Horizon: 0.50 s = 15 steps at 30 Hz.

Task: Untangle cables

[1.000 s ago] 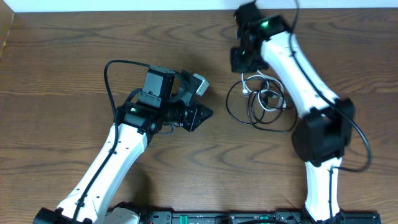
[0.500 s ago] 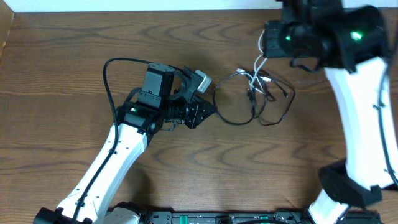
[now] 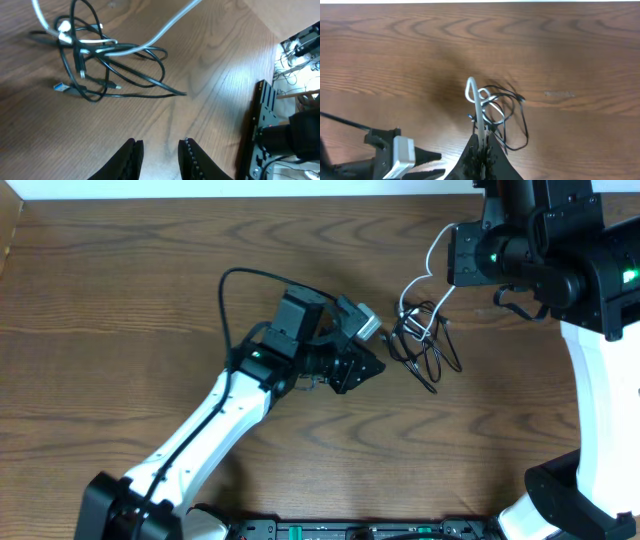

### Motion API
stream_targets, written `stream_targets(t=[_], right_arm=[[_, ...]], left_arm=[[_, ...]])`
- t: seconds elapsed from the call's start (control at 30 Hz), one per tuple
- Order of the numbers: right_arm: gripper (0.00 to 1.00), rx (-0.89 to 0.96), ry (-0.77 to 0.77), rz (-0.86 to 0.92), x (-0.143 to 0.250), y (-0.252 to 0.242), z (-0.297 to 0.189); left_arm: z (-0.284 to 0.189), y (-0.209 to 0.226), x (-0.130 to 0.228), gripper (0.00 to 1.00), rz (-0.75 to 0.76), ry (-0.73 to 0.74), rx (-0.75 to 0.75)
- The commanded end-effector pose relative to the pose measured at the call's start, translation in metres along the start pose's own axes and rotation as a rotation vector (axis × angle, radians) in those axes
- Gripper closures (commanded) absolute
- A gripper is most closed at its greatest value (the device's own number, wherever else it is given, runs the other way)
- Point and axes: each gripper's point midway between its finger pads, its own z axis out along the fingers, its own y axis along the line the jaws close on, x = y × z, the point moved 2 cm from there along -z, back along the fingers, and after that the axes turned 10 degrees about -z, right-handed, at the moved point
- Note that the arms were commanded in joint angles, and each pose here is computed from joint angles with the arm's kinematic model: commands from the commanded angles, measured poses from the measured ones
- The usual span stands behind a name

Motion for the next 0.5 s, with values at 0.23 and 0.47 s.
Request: stream_targets(t=[0.23,0.47], right_arm=[[0.99,0.076,0.012,0.013,0.003,-0.028,-0.003],[0.99,0.076,0.014,0.002,0.003,-0.028,-0.003]], left_arm=[[0.033,0.023,-0.002,0.69,-0.065,0.001,0.017],[0.055,0.043,0.007,0.67,-0.116,0.027,0.008]])
